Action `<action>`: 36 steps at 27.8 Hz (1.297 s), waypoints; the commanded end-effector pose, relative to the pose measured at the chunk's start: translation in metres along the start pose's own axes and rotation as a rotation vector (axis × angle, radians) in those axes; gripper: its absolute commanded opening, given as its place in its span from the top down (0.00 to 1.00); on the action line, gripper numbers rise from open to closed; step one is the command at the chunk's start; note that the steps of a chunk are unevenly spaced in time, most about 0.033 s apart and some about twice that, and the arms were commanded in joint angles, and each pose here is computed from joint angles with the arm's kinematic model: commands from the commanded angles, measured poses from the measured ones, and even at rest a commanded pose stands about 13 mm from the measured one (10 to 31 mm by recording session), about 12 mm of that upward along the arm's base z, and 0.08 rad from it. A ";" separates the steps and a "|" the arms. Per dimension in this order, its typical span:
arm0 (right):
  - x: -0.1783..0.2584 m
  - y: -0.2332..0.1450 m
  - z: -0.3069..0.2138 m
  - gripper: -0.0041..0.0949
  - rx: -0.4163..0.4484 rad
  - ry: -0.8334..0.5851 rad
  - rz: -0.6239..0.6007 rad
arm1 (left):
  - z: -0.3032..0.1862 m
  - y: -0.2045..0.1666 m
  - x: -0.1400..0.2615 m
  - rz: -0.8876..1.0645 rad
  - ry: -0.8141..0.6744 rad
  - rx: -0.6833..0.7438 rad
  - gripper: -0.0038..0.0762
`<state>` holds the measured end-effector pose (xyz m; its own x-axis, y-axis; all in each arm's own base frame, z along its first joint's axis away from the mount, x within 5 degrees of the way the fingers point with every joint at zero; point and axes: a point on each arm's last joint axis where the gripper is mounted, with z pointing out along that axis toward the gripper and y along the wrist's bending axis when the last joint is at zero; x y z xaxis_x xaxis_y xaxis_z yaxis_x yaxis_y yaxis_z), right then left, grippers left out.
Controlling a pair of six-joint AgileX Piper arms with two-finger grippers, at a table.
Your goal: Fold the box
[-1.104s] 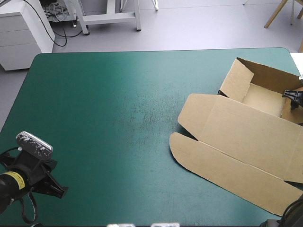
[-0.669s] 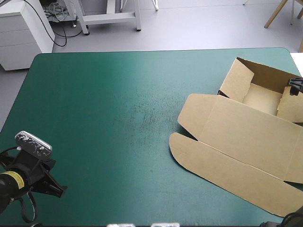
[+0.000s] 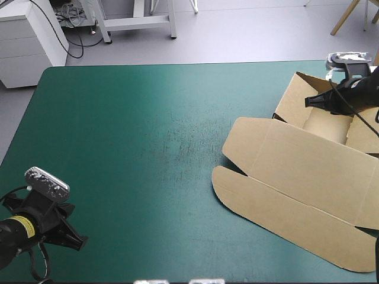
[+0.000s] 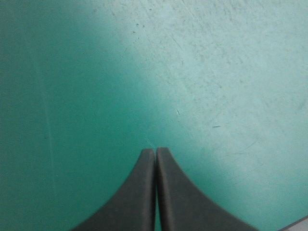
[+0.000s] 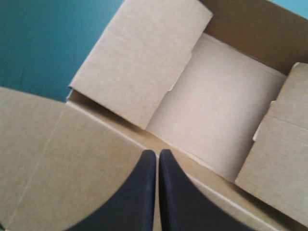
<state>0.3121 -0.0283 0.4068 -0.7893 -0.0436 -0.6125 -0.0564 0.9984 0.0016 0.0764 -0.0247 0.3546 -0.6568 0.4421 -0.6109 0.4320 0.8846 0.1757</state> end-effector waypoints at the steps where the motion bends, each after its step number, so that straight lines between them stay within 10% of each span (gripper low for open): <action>1: 0.001 0.023 -0.033 0.96 -0.022 -0.077 -0.076 | 0.002 -0.002 -0.004 -0.014 -0.053 0.016 0.96; 22: 0.212 0.049 -0.065 0.96 -0.034 -0.280 -0.107 | 0.041 -0.016 0.059 -0.005 -0.283 0.025 0.96; 36: 0.249 0.051 -0.069 0.96 -0.031 -0.381 -0.102 | 0.045 -0.018 0.065 -0.014 -0.371 0.029 0.96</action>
<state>0.0671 0.0086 0.2973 -0.5686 -0.1268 -0.8128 -0.1503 0.9874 -0.0490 0.0507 -0.0154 0.2650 -0.4568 0.3768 -0.8058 0.4470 0.8804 0.1583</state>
